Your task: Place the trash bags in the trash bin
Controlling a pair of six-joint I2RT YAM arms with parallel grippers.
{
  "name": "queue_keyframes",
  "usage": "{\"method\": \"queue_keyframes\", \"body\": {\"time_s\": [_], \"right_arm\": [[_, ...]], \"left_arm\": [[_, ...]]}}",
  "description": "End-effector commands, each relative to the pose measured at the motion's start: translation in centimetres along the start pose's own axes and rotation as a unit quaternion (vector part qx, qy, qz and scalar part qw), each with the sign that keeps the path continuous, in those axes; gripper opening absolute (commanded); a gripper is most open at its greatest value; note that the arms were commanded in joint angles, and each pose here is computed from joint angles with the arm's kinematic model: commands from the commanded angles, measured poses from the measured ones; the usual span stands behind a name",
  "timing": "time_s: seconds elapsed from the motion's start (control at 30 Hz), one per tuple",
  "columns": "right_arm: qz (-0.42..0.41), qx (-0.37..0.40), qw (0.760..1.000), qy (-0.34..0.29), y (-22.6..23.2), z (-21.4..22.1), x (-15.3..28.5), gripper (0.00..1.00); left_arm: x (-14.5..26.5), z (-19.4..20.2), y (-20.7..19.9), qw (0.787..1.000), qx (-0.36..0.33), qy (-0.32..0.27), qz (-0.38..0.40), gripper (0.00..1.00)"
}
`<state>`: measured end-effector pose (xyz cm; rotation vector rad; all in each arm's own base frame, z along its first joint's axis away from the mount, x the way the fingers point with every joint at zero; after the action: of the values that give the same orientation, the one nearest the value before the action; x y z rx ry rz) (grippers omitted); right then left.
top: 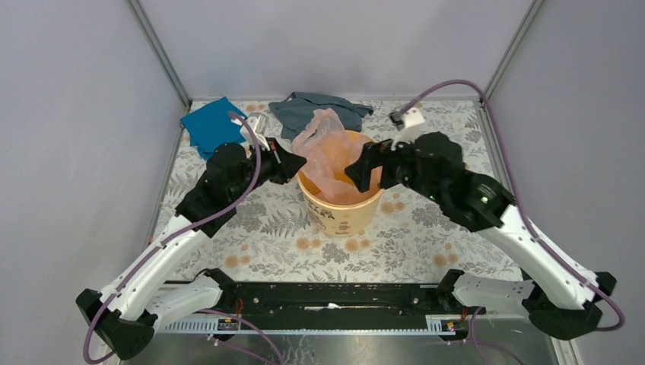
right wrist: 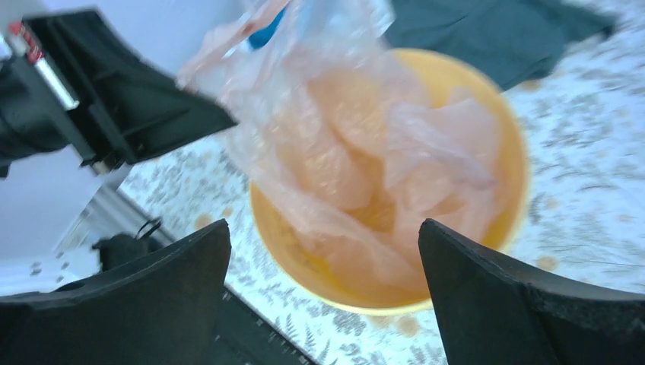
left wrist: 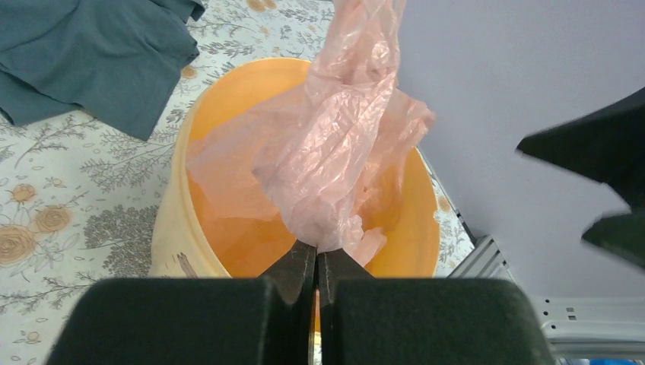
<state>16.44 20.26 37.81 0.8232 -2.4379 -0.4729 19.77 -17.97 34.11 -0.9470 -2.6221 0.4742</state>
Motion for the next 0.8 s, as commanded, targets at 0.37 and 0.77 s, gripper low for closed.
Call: {"method": "queue_keyframes", "body": {"time_s": [0.37, 0.77], "right_arm": [[0.063, 0.151, 0.986, -0.028, -5.0, -0.9, -5.5, 0.88], [0.053, 0.12, 0.991, -0.04, -7.1, -0.3, -6.1, 0.48]], "left_arm": [[1.2, 0.4, -0.5, 0.999, 0.048, -0.002, 0.014, 0.0], [1.4, -3.1, 0.0, 0.998, -0.04, -0.001, -0.057, 0.93]]}}
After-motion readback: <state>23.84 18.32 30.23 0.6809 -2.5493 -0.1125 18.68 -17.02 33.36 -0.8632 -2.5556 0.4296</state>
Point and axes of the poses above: each gripper's point midway between its finger pads, its own x axis back along the fingers, its own y axis along the line the jaws close on, z = x × y, the point moved 8 cm from there along x, back along the fingers, and after that the axes turned 9 degrees about -x, right-handed, at the moved point
